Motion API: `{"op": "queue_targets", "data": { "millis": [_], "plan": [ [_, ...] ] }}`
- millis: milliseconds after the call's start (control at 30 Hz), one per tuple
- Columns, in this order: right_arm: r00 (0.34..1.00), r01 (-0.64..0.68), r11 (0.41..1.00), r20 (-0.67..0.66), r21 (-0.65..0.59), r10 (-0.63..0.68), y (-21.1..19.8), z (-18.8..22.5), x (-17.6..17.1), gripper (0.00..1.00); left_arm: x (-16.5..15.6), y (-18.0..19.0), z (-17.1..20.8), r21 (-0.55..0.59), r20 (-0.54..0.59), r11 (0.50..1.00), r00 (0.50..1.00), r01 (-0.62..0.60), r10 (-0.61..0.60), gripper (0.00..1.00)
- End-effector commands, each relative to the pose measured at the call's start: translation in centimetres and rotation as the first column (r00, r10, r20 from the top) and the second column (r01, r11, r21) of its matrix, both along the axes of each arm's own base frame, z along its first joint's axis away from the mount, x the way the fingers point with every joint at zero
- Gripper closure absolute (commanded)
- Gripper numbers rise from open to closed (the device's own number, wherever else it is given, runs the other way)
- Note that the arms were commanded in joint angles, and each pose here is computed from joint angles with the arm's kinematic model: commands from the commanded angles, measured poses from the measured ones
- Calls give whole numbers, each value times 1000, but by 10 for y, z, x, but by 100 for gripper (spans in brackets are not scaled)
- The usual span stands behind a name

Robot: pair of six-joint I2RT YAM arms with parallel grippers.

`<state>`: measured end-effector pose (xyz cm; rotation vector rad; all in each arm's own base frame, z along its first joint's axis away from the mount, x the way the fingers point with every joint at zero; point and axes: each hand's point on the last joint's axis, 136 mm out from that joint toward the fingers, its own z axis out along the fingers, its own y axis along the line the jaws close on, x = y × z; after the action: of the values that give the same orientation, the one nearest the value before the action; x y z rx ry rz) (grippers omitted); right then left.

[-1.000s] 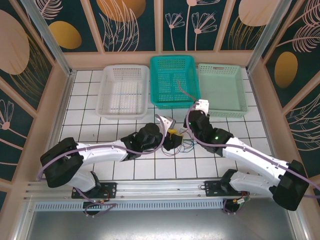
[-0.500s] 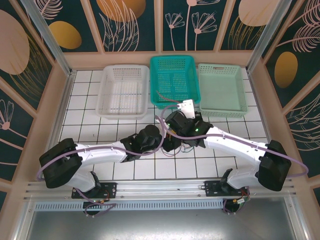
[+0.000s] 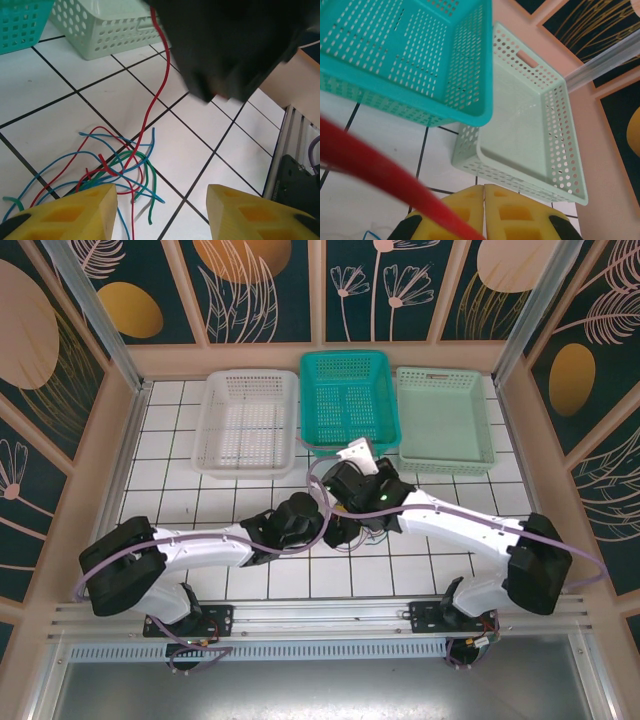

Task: Untangle the cables

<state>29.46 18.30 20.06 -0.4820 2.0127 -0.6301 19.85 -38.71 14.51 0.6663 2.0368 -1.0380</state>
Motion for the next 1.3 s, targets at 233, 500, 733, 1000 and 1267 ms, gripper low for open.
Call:
{"op": "queue_targets", "data": {
  "millis": [233,500,733,1000,1267],
  "plan": [
    [998,-50,989,31,138,47,16,19,3,100,-16,-32,-14,-40,-93,991,987,126,-129,54],
    [995,-89,954,60,288,75,12,33,-4,100,0,-38,-39,113,-47,986,992,119,-114,51],
    [990,-134,916,80,377,112,9,43,-12,100,8,-48,-58,166,-35,979,992,122,-118,51],
    [982,-187,855,122,484,146,7,59,-17,100,24,-46,-92,307,-1,948,996,84,-88,53],
    [980,-195,829,135,525,145,1,64,-22,100,44,-48,-107,345,-6,939,1000,-15,18,55]
  ]
}}
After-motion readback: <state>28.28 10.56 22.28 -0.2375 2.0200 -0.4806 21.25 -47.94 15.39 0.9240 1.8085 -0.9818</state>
